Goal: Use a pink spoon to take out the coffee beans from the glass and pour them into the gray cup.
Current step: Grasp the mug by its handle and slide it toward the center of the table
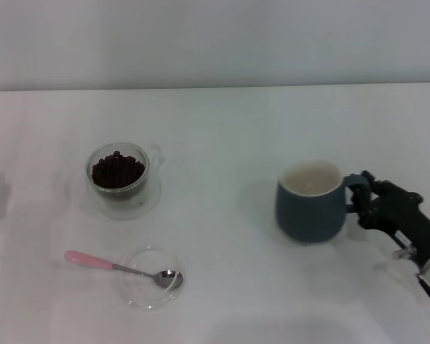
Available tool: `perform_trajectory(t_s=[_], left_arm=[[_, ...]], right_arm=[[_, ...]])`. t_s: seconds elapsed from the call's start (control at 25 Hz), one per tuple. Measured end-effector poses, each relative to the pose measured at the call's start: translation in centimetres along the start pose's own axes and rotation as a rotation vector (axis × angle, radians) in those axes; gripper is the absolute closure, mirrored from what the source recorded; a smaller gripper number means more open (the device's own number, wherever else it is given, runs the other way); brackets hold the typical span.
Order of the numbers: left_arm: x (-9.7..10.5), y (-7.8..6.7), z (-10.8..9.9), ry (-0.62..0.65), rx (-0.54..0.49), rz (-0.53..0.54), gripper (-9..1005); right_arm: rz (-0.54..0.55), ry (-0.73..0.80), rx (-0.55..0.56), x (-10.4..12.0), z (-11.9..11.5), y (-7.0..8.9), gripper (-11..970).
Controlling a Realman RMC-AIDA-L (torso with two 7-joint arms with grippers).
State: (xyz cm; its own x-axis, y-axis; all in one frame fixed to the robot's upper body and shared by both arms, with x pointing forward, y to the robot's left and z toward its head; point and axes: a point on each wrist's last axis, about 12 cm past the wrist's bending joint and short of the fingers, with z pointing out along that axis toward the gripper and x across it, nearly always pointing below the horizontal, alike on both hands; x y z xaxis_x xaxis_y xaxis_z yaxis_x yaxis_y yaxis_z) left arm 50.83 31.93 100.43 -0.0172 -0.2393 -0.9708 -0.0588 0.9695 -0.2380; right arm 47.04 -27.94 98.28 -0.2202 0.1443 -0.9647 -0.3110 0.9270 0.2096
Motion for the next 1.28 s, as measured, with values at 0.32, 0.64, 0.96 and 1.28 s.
perform_trajectory(t_s=[0.32, 0.64, 0.96, 1.28], left_arm=[[0.0, 0.1, 0.0, -0.001, -0.001, 0.003, 199], [-0.3, 0.3, 0.3, -0.006, -0.002, 0.011, 206], [-0.4, 0.2, 0.4, -0.007, 0.001, 0.013, 207], [-0.3, 0.1, 0.4, -0.005, 0.001, 0.011, 208]], right_arm=[[-0.024, 0.053, -0.119, 0.0, 2.3, 2.4, 773], [-0.038, 0.101, -0.188, 0.2, 3.3, 3.9, 778], [-0.033, 0.123, -0.197, 0.6, 3.2, 4.3, 636], [0.016, 0.142, -0.191, 0.9, 2.4, 3.8, 309]])
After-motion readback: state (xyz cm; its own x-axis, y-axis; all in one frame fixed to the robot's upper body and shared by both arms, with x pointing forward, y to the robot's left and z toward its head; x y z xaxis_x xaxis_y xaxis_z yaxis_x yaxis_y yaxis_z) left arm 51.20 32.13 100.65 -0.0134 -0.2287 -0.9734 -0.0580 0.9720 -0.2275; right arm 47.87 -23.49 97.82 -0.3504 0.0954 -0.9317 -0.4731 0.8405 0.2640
